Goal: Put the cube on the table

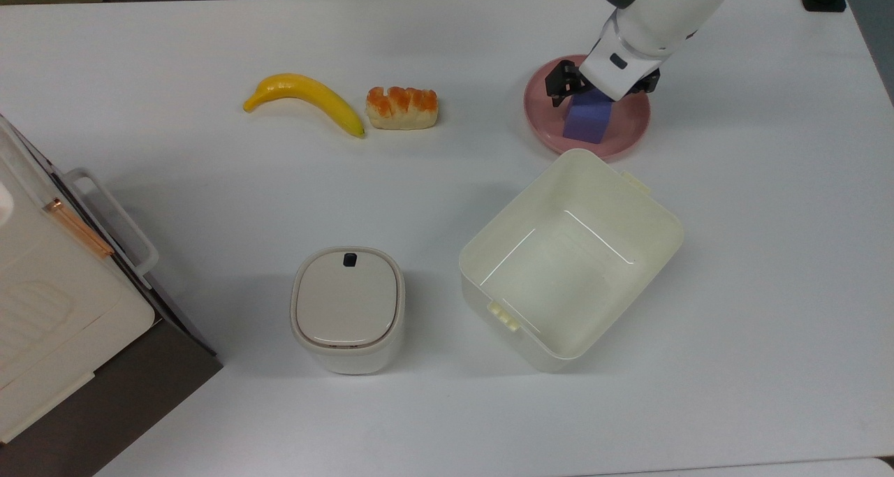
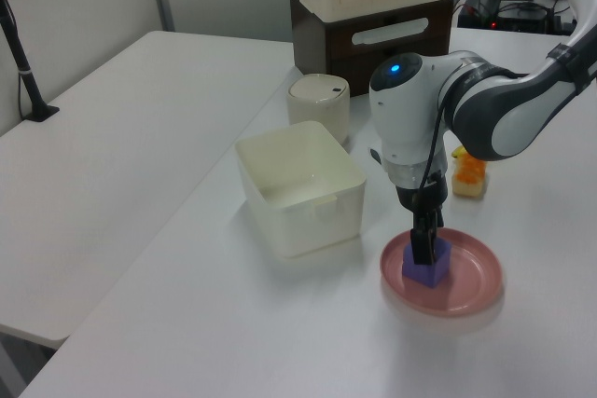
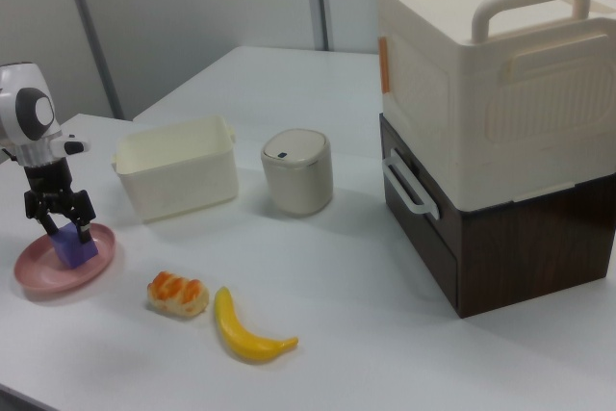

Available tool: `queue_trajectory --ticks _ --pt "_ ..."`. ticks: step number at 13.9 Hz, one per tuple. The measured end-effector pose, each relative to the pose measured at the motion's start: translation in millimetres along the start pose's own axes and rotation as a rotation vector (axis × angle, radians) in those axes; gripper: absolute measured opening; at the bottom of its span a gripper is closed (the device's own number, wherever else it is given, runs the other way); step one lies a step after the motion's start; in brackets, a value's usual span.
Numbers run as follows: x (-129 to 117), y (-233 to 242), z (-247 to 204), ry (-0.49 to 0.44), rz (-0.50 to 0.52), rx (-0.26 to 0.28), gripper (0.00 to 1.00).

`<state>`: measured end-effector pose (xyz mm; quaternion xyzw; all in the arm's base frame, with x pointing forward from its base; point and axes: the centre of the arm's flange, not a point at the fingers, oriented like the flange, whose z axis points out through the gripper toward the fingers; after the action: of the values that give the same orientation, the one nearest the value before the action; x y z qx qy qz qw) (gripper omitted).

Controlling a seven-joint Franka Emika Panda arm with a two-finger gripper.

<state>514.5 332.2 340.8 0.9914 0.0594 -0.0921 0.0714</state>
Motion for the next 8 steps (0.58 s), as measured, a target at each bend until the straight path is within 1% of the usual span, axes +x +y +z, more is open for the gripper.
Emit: queue_trajectory --ticks 1,2,3,4,5,6,7,8 --pt "0.2 -0.5 1.6 -0.003 0.001 0.0 0.96" --pt "0.4 -0.9 3.0 -0.005 0.002 -0.001 0.9" --pt "0.7 -1.2 4.7 -0.008 0.002 -0.001 0.87" --pt "0.8 -1.3 5.3 -0.009 0.002 -0.001 0.77" --pt "1.0 -1.0 5.1 -0.007 0.002 -0.004 0.63" --pt "1.1 -0.9 5.1 -0.007 0.006 -0.005 0.51" --pt "1.1 -0.9 5.1 -0.006 0.022 -0.005 0.34" --pt "1.1 -0.9 5.0 -0.006 0.032 -0.005 0.23"
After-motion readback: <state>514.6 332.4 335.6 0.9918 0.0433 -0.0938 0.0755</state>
